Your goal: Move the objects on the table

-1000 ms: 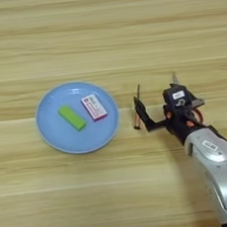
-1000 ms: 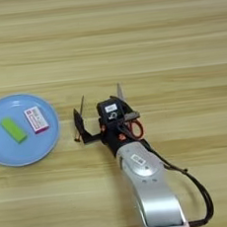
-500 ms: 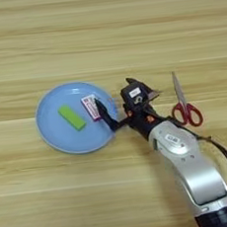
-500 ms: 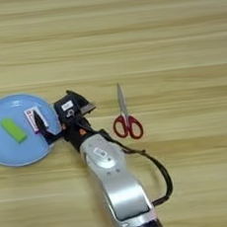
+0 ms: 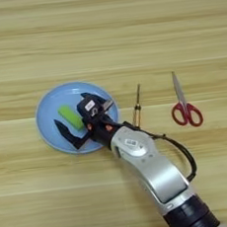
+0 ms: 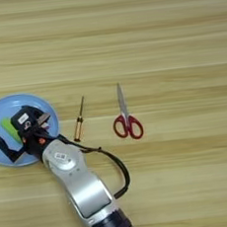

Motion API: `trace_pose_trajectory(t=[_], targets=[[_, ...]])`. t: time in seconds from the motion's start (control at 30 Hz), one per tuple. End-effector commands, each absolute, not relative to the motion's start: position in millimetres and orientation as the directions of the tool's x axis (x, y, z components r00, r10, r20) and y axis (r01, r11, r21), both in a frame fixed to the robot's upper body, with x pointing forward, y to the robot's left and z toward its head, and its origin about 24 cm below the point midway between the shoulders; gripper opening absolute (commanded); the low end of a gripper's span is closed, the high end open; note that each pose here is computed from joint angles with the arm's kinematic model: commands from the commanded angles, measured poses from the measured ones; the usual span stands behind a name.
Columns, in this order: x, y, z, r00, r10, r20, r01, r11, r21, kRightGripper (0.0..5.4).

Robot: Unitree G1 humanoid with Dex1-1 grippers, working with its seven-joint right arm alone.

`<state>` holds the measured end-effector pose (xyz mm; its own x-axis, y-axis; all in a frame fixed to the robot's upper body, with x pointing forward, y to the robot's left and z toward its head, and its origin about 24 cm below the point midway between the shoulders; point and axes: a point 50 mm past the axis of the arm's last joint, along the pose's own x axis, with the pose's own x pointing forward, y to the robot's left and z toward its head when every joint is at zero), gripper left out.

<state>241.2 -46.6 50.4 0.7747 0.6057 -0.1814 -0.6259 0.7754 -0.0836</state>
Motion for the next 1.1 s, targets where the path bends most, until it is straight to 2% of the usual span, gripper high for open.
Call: trace_pose_trajectory(t=[0.03, 0.4, 1.1], targets=[[249.7, -36.9, 69.6, 0.771, 0.629, -0.097, -0.635, 0.77, -0.058, 5.34], [250.5, -30.8, 65.9, 0.748, 0.64, -0.174, -0.646, 0.763, 0.028, 5.34], [257.5, -40.1, 51.3, 0.763, 0.571, -0.303, -0.598, 0.801, 0.003, 5.34]])
